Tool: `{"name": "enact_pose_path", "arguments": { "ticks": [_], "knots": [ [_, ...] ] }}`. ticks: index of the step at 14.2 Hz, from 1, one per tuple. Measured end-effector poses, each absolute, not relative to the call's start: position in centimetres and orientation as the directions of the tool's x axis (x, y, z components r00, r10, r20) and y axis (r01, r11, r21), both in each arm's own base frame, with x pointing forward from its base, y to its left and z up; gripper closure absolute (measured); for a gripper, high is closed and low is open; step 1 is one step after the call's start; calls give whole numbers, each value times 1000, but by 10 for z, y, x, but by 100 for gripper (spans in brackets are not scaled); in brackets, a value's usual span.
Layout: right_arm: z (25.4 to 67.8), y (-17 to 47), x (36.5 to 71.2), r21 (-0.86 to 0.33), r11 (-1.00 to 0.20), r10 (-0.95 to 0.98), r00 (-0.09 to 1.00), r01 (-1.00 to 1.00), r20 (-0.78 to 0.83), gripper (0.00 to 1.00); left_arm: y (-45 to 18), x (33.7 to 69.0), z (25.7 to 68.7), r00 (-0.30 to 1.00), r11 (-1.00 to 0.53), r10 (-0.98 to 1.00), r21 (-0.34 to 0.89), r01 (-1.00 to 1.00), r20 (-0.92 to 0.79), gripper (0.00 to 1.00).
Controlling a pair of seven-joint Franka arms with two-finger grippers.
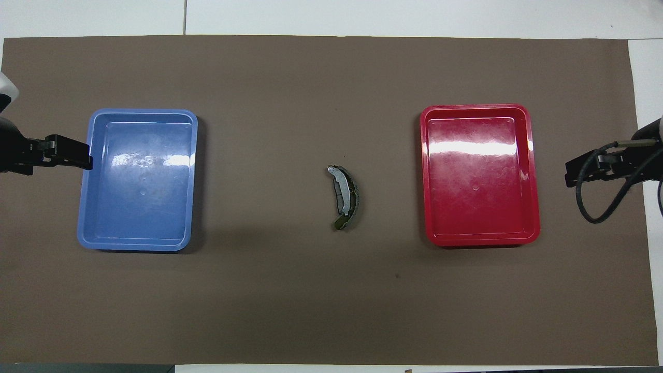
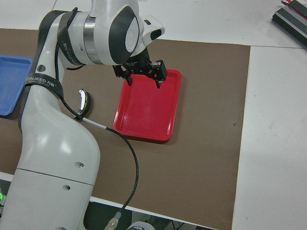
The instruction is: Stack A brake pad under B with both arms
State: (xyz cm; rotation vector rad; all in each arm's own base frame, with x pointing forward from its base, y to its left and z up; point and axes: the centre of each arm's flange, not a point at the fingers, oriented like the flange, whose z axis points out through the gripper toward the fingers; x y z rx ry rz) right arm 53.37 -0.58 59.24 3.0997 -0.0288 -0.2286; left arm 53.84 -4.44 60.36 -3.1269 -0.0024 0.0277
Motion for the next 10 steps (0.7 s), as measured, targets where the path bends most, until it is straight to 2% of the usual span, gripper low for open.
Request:
{"name": "enact_pose_path", "arguments": {
  "ticks": [10],
  "knots": [
    [600, -21, 541, 35, -998, -49, 991, -44, -126, 0, -47, 538, 604, 996, -997, -82, -13, -82, -18, 0]
  ]
}}
